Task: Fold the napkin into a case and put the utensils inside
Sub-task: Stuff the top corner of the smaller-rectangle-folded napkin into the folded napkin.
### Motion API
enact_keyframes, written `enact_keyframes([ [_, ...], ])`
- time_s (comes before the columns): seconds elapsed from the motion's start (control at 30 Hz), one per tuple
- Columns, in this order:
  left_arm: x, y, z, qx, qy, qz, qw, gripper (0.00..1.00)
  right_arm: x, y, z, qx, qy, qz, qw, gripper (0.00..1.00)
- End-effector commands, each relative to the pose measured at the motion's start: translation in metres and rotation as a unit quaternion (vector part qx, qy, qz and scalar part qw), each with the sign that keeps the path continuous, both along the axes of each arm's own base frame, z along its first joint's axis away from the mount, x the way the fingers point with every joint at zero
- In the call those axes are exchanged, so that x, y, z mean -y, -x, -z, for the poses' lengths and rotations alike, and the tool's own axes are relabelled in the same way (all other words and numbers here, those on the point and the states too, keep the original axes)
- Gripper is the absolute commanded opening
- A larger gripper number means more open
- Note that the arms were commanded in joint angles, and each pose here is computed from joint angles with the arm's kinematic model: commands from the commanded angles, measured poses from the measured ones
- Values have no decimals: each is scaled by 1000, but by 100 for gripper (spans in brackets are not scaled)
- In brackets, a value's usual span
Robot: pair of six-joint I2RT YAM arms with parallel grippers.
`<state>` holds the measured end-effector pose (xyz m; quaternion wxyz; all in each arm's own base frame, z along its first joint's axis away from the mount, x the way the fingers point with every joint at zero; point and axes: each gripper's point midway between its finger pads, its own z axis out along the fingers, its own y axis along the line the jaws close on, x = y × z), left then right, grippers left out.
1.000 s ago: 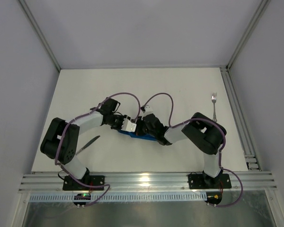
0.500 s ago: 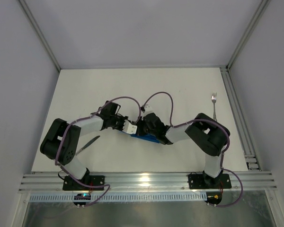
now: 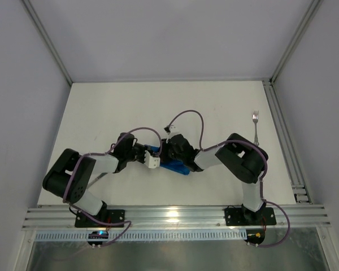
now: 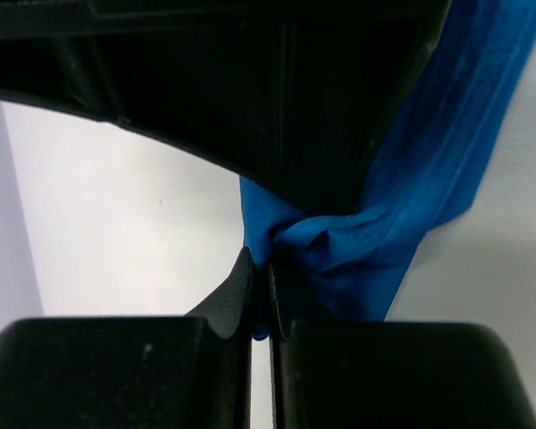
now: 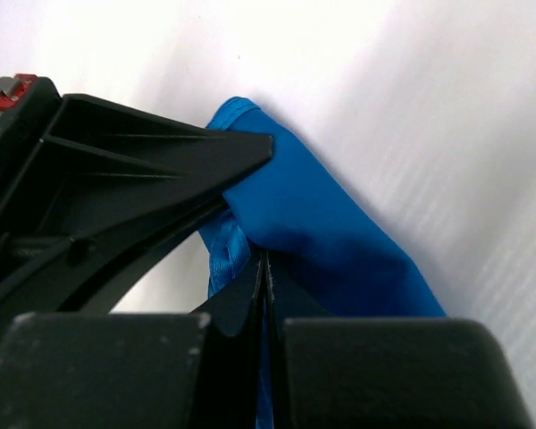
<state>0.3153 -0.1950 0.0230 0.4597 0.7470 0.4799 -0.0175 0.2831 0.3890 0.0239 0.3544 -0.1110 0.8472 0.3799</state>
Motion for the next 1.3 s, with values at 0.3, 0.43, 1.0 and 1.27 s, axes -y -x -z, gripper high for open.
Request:
enact_keyframes([
  [0.3,-8,12,-35,-141,25,-12,990,41,20,9,29,-23,37,30,999,4],
  [0.43,-15,16,-45,-161,11,-6,987,42,18,7,29,-23,38,30,999,4],
  [1.0,-10,-19,-36,-101,-9,-45,994,20,16,9,23,-18,25,25,999,4],
  [1.27,-1,7,-2,-158,-36,-29,986,18,15,8,17,-14,22,22,999,4],
])
